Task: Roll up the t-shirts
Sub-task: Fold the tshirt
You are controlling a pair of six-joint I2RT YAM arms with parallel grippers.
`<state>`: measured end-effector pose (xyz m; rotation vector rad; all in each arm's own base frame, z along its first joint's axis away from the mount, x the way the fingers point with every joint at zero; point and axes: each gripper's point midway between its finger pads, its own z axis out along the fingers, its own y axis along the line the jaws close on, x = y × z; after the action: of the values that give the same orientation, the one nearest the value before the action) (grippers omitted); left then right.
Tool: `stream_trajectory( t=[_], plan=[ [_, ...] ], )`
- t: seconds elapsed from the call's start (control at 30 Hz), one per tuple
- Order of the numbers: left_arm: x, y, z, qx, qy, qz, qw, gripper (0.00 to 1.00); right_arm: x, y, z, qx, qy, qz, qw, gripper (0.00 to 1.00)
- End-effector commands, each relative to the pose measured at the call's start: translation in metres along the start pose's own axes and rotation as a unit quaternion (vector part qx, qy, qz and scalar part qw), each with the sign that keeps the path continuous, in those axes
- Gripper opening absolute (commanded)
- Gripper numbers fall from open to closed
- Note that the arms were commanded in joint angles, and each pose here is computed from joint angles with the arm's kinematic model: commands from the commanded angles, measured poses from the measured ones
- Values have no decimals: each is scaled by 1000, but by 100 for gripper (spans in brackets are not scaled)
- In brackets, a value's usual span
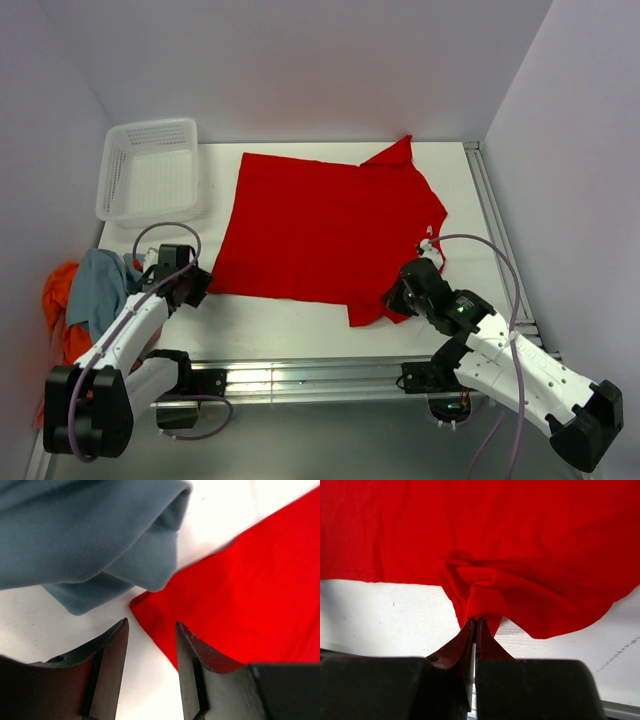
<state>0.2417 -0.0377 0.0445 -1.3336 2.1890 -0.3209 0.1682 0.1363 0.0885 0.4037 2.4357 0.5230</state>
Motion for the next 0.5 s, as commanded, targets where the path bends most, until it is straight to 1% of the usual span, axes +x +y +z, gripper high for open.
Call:
stream_trajectory(
  t=[0.0, 0.23, 0.3, 0.33, 0.4, 0.43, 0.47],
  plan=[
    [2, 1, 8, -12, -4, 1, 1000, 48, -18, 3, -9, 2, -33, 13, 999, 0],
    [5, 0, 17, -19, 0, 9, 1000, 47, -19, 2, -11, 0, -36, 18, 999, 0],
    [5, -1, 20, -17, -3, 13, 1000, 38, -19, 2, -11, 1, -36, 20, 999, 0],
    [6, 0, 23, -20, -2, 13, 1000, 35, -19, 2, -11, 1, -36, 20, 999, 0],
    [6, 6, 28, -33, -6, 10, 999, 34, -21, 1, -14, 2, -39, 22, 999, 0],
    [6, 7, 29, -35, -9, 7, 999, 32, -23, 0, -16, 5, -46, 24, 999, 0],
    [5, 8, 31, -38, -12, 4, 999, 28, -27, 1, -19, 4, -53, 25, 998, 0]
  ],
)
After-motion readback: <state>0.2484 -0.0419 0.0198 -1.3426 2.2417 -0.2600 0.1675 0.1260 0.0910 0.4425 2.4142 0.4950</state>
